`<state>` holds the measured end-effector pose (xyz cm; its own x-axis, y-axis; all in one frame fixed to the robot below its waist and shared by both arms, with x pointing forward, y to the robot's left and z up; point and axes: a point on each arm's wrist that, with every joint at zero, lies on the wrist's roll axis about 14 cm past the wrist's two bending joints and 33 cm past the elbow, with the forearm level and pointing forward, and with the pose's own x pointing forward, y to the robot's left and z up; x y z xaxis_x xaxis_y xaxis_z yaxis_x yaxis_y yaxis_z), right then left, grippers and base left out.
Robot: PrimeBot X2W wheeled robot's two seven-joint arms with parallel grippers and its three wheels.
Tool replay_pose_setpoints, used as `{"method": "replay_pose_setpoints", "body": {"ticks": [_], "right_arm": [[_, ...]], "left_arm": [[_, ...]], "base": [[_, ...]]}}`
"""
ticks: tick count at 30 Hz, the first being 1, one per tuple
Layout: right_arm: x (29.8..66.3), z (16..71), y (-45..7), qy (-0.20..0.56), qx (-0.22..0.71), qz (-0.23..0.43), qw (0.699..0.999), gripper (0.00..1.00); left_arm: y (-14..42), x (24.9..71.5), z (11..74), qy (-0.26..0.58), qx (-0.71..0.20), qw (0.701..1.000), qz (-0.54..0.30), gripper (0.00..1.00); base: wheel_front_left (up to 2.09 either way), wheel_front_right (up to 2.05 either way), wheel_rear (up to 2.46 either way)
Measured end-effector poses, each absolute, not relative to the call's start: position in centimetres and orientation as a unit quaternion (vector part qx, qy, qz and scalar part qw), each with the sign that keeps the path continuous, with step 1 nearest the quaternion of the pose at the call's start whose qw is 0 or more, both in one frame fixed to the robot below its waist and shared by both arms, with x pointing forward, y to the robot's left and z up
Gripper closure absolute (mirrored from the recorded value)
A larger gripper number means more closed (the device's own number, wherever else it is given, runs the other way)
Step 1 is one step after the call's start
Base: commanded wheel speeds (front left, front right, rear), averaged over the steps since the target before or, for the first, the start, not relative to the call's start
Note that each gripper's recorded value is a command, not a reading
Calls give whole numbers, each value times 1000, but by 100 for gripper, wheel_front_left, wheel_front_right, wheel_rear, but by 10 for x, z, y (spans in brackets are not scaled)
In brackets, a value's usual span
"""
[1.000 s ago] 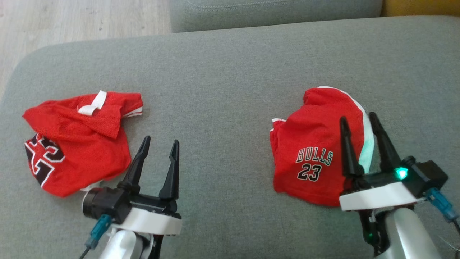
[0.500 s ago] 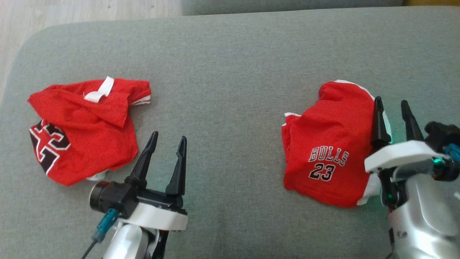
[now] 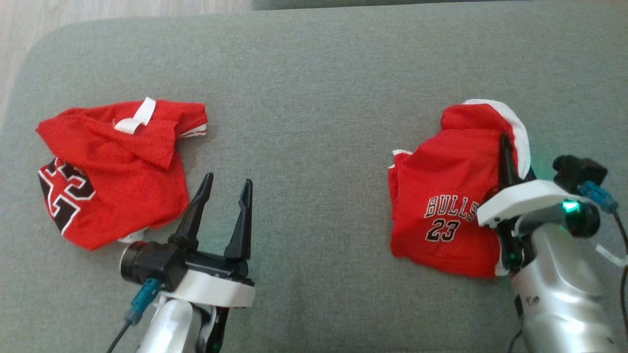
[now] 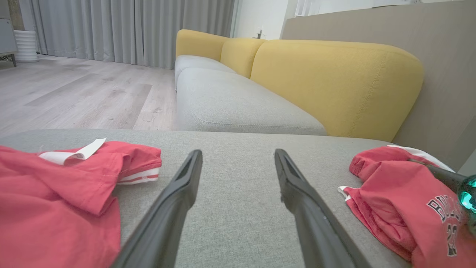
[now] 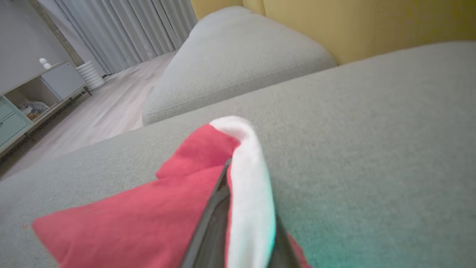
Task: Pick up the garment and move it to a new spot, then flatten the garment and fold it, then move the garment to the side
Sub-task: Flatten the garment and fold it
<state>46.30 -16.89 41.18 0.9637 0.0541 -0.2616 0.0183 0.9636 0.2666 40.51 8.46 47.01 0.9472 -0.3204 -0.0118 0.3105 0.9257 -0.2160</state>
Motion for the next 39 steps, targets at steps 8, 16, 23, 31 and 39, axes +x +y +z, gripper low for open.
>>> {"method": "replay_pose_setpoints", "body": {"ticks": [8, 16, 23, 31, 39], "right_arm": [[480, 461, -184, 71, 61, 16, 995, 100], [517, 571, -229, -32, -70, 11, 997, 100], [531, 654, -195, -124, -214, 70, 966, 100], [476, 523, -63, -52, -333, 287, 897, 100], [392, 433, 14, 40, -239, 399, 884, 0]], "left_arm": [[80, 402, 484, 5, -110, 980, -168, 0], [89, 393, 498, -12, -116, 981, -153, 0], [98, 380, 505, -22, -127, 982, -139, 0], [97, 373, 494, -5, -128, 982, -139, 0], [92, 372, 489, 4, -128, 981, -146, 0]], "base": [[0, 0, 0], [0, 0, 0], [0, 0, 0], [0, 0, 0], [0, 0, 0]]}}
